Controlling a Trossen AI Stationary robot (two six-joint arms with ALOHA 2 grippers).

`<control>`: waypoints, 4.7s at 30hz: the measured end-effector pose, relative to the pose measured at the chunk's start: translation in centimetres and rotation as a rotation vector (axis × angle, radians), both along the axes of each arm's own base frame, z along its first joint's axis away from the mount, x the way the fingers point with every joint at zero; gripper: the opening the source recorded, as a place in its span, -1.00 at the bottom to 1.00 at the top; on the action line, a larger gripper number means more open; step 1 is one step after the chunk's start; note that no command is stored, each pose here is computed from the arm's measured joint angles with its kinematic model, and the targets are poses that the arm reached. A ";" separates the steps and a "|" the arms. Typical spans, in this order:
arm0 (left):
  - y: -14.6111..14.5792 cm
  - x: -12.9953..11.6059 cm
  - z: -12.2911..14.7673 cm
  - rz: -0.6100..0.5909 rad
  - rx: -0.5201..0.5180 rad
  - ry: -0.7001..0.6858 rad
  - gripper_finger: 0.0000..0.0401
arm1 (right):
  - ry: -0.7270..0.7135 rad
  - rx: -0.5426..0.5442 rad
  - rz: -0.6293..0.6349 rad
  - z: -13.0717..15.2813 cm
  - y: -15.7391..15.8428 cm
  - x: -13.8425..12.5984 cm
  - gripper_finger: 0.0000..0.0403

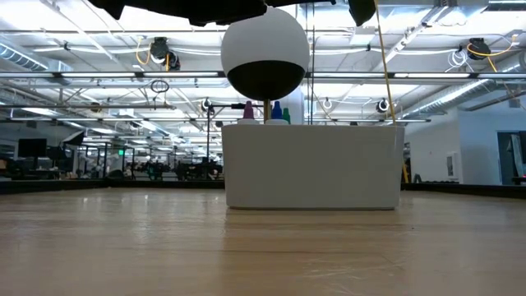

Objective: Pick & Place food coloring
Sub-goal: Put the small blue food coloring bottle into the gray bin

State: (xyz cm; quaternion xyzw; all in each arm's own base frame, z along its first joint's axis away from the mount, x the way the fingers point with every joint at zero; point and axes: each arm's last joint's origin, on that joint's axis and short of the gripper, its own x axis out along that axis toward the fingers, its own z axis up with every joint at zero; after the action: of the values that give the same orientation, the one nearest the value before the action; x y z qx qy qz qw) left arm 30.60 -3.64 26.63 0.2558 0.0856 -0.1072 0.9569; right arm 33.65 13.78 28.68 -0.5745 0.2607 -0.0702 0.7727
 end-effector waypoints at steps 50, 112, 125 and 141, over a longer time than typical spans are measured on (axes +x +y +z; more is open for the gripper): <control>-0.5 -5.0 0.8 0.220 0.027 0.264 0.71 | 0.064 0.059 -0.184 0.0 -1.1 -2.7 -0.75; 8.6 -11.3 -11.1 0.499 0.168 0.239 -0.93 | 0.625 1.105 -0.377 -4.8 -10.9 -4.4 -0.76; 8.6 -11.2 -11.1 0.497 0.173 0.236 -0.91 | 0.598 1.076 -0.308 -5.0 -10.8 -3.6 -0.76; 8.6 -11.2 -11.0 0.483 0.187 0.228 -0.97 | 0.945 0.822 -0.453 -7.1 -9.2 1.0 -0.77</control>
State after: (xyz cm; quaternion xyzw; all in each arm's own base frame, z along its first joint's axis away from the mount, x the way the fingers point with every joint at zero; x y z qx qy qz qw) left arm 19.41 4.95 15.63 0.3013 0.2607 0.1042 0.9112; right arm 34.69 4.55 21.62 -0.1334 0.6911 0.1336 0.6977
